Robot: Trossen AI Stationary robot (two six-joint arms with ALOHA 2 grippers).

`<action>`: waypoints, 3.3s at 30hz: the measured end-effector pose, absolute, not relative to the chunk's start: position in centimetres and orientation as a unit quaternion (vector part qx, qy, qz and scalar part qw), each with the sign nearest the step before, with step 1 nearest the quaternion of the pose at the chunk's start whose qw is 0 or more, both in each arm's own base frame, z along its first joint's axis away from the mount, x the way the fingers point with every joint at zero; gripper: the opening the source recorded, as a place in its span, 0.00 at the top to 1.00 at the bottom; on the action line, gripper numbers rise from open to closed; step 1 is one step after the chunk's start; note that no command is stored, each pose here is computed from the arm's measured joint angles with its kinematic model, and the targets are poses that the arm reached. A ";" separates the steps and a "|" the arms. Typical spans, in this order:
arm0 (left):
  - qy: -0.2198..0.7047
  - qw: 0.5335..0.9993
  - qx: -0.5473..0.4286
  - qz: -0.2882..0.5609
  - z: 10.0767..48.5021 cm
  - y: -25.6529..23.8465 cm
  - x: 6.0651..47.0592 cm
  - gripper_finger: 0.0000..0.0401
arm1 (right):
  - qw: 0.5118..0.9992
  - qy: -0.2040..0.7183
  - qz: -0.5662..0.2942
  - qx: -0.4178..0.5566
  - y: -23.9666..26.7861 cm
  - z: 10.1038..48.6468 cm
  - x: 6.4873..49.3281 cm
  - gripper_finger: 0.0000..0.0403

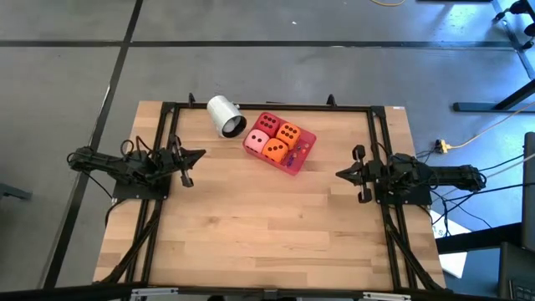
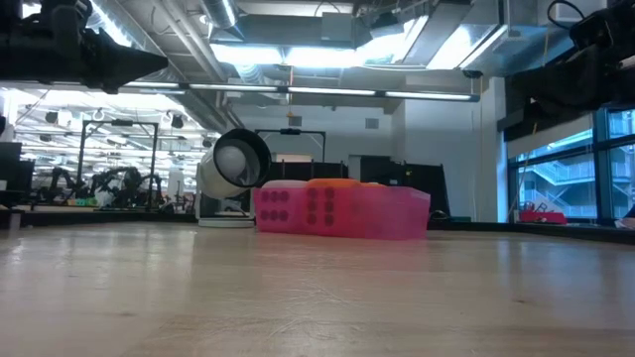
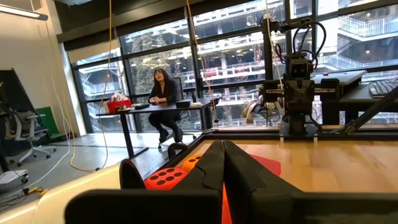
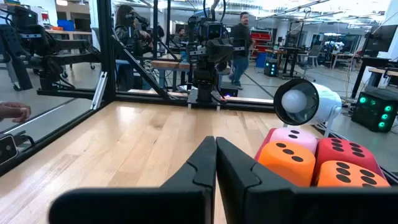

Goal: Pick & Place Dice
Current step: Return to Home Position

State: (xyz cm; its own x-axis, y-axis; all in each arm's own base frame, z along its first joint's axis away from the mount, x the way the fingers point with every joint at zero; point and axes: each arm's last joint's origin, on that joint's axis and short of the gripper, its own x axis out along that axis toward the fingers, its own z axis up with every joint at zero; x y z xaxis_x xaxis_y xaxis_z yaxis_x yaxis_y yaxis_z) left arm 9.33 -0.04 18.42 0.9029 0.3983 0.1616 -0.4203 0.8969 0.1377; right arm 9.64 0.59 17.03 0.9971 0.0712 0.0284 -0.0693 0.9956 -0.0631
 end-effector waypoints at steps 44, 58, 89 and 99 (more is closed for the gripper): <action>-0.065 0.972 0.085 0.211 18.4 0.0 9.3 1.00 | 0.999 -0.015 0.035 -0.030 0.6 17.0 9.6 0.97; -0.065 0.972 0.085 0.211 18.4 0.0 9.3 1.00 | 0.999 -0.015 0.035 -0.030 0.6 17.0 9.6 0.97; -0.065 0.972 0.085 0.211 18.4 0.0 9.3 0.99 | 0.999 -0.015 0.035 -0.031 0.6 17.0 9.6 0.97; -0.065 0.972 0.085 0.211 18.4 0.0 9.3 0.98 | 0.999 -0.015 0.035 -0.031 0.6 17.0 9.6 0.97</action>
